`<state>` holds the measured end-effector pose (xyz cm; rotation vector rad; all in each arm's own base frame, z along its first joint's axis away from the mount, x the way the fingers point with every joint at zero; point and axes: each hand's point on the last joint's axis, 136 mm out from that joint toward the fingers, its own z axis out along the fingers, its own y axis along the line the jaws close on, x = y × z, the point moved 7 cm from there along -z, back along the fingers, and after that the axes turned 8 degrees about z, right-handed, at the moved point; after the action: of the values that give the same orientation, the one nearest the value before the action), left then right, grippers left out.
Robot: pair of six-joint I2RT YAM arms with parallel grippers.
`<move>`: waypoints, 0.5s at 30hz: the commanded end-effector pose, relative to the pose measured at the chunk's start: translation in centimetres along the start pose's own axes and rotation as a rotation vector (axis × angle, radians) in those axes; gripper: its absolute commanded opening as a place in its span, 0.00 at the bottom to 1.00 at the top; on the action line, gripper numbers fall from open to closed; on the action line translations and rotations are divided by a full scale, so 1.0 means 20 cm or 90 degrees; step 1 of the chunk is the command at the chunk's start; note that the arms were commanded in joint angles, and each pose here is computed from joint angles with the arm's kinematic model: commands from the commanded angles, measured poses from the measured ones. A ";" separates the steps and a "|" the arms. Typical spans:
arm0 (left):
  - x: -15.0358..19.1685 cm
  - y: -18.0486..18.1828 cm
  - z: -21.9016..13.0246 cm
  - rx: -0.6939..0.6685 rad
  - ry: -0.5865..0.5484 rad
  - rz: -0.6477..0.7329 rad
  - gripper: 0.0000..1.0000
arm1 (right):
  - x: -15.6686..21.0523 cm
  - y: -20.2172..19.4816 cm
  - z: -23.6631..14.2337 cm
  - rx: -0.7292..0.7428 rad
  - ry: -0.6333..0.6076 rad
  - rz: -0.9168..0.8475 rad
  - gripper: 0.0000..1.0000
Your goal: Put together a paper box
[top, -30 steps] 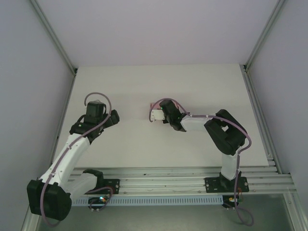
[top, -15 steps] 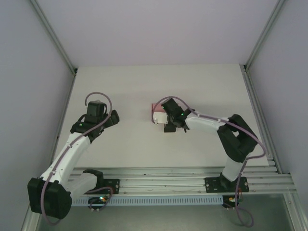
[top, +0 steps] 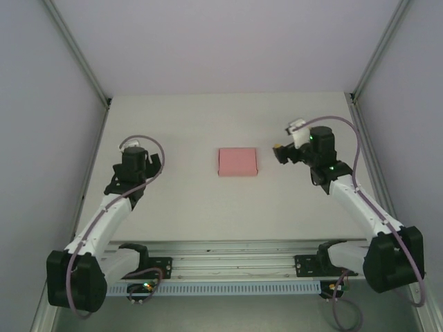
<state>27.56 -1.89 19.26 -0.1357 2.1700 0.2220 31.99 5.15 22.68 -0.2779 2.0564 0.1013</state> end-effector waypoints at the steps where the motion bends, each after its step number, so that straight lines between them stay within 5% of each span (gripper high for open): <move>1: -0.04 0.07 0.10 -0.076 -0.102 0.044 1.00 | 0.17 -0.11 0.08 0.034 -0.030 0.140 1.00; 12: 0.17 0.00 0.31 -0.038 -0.296 0.110 1.00 | 0.45 -0.17 0.21 0.038 -0.156 0.148 1.00; 15: 0.20 0.02 0.32 -0.006 -0.275 0.087 1.00 | 0.49 -0.16 0.19 0.048 -0.182 0.149 1.00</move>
<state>29.25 -0.28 8.65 0.0797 1.9751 0.3724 31.09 1.35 9.85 0.0162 1.9848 0.1799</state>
